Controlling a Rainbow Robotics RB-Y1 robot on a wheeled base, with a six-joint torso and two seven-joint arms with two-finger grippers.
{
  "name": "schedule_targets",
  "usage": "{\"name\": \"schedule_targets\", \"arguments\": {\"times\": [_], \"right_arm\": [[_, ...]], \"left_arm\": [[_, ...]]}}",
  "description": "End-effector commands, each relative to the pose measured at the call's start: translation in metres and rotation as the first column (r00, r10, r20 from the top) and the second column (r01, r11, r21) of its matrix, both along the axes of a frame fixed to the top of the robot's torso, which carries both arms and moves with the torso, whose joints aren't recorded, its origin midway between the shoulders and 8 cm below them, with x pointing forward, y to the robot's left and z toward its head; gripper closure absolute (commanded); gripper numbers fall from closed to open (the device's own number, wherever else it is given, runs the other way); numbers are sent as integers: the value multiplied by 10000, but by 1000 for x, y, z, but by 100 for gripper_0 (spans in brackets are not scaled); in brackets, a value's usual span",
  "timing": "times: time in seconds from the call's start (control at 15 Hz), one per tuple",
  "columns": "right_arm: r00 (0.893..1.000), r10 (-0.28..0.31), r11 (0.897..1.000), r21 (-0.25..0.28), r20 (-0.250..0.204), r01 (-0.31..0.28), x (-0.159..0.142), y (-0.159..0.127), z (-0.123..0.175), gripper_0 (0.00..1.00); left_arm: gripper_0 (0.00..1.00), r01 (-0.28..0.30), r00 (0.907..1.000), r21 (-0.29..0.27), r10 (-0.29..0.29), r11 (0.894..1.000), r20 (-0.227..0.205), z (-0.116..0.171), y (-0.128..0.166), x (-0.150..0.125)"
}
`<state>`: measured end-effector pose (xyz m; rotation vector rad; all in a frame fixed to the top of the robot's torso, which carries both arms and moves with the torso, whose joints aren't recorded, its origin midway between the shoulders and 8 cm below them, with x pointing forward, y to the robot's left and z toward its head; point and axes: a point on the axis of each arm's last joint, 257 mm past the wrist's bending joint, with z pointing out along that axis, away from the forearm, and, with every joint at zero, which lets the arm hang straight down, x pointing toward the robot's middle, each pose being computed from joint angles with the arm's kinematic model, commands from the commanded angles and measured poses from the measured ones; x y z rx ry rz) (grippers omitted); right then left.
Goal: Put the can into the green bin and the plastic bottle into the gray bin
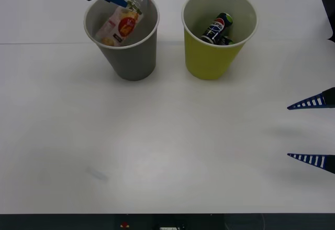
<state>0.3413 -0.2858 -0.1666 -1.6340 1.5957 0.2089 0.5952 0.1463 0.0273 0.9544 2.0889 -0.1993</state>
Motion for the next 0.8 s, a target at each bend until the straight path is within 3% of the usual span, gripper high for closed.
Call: {"name": "schedule_targets", "arguments": {"times": [0.07, 0.33, 0.47, 0.6, 0.8], "right_arm": [[10000, 0, 10000, 0, 0, 0, 0, 0, 0, 0], [10000, 0, 10000, 0, 0, 0, 0, 0, 0, 0], [10000, 0, 10000, 0, 0, 0, 0, 0, 0, 0], [10000, 0, 10000, 0, 0, 0, 0, 0, 0, 0], [10000, 0, 10000, 0, 0, 0, 0, 0, 0, 0]], "left_arm": [[0, 274, 9994, -60, -273, 9996, 227, 1, 3, 1], [0, 778, 9953, -831, -725, 9935, 641, -6, 21, -6], [0, 1210, 9892, -904, -1125, 9885, 934, -14, 38, -17], [0, 1627, 9807, -874, -1514, 9828, 1236, -21, 57, -28], [0, 2445, 9581, -748, -2290, 9668, 1719, -40, 84, -52]]}}
